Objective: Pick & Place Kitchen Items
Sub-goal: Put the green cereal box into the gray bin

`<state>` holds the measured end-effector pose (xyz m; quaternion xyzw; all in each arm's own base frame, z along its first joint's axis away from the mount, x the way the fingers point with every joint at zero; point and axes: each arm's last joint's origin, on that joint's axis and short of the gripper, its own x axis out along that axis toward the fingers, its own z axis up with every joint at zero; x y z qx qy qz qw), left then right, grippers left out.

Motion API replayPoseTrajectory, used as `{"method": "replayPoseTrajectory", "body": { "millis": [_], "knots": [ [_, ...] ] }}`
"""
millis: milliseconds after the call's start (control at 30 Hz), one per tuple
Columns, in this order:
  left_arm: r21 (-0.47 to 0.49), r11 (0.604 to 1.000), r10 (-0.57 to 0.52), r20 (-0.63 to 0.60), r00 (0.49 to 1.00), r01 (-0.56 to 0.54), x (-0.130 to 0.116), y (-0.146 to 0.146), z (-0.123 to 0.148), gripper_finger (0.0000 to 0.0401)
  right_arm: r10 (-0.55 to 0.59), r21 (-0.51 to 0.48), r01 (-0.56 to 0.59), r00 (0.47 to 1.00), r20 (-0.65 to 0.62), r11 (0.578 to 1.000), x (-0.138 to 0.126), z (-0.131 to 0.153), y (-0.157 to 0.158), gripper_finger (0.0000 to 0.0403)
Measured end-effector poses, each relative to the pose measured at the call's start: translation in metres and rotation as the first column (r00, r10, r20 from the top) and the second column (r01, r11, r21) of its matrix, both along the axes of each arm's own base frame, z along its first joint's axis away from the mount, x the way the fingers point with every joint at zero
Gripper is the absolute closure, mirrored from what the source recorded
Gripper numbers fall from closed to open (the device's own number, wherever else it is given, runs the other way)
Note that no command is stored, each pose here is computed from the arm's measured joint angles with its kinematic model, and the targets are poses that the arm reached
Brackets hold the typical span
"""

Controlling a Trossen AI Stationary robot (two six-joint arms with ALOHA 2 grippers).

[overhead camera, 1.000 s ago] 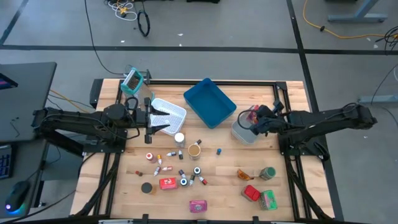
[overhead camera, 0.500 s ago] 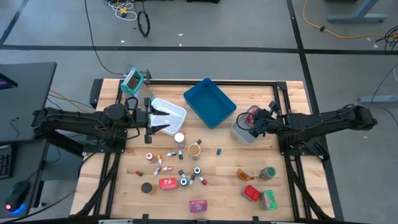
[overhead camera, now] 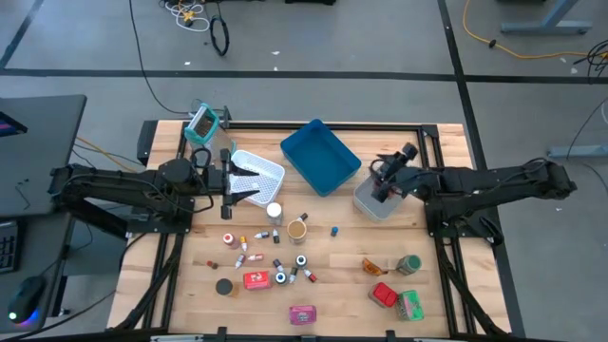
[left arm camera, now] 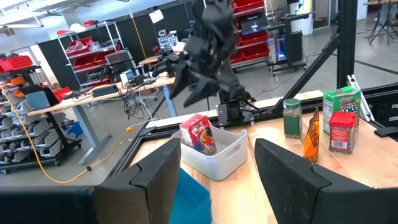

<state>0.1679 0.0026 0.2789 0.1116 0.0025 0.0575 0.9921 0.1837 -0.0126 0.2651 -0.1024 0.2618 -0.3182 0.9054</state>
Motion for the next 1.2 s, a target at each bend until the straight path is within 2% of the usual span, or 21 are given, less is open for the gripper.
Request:
{"method": "replayPoseTrajectory", "body": {
  "millis": [167,367,467,567,667,800,833,900,967,1033,1100,1200],
  "knots": [
    [0.0,1.0,0.0,-0.001,1.0,0.0,0.0,0.0,0.0,0.0186,0.224,0.0,-0.226,0.966,0.132,0.974,0.011,0.016,0.005,0.0179],
    [-0.002,1.0,0.0,-0.001,1.0,0.0,0.0,0.0,0.0,0.0186,0.365,0.085,-0.386,0.911,0.192,0.918,0.014,0.017,0.012,0.0179],
    [-0.003,1.0,0.0,-0.001,1.0,0.0,0.0,0.0,0.0,0.0186,0.454,0.143,-0.486,0.866,0.207,0.862,0.014,0.026,0.02,0.0182],
    [-0.003,1.0,0.0,-0.001,1.0,0.0,0.0,0.0,0.0,0.0186,0.477,0.22,-0.534,0.838,0.265,0.816,0.012,0.048,0.031,0.0189],
    [0.002,1.0,0.0,-0.001,1.0,0.0,0.0,0.0,0.0,0.0186,0.509,0.324,-0.577,0.815,0.276,0.75,0.011,0.067,0.043,0.0199],
    [0.027,1.0,0.0,-0.001,1.0,0.0,0.0,0.0,0.0,0.0186,0.492,0.521,-0.557,0.827,0.273,0.647,0.015,0.078,0.064,0.0214],
    [0.034,0.999,0.0,-0.002,1.0,0.0,0.0,0.0,0.0,0.0186,0.477,0.584,-0.54,0.834,0.276,0.606,0.017,0.077,0.069,0.0217],
    [0.046,0.999,0.0,-0.003,1.0,0.0,0.0,0.0,0.0,0.0186,0.46,0.726,-0.497,0.844,0.276,0.476,0.019,0.073,0.081,0.0222],
    [0.054,0.999,0.001,-0.004,1.0,0.0,0.0,0.0,0.0,0.0186,0.416,0.871,-0.387,0.876,0.245,0.302,0.019,0.067,0.093,0.0224],
    [0.053,0.999,0.001,-0.004,1.0,0.0,0.0,0.0,0.0,0.0186,0.317,0.974,-0.194,0.937,0.147,0.121,0.018,0.062,0.103,0.0224],
    [0.047,0.999,0.0,-0.004,1.0,0.0,0.0,0.0,0.0,0.0186,0.217,0.998,0.015,0.976,-0.002,-0.056,0.015,0.057,0.115,0.0224],
    [0.044,0.999,0.0,-0.004,1.0,0.0,0.0,0.0,0.0,0.0186,0.133,0.914,0.275,0.96,-0.245,-0.299,0.01,0.053,0.136,0.0224]
  ]
}}
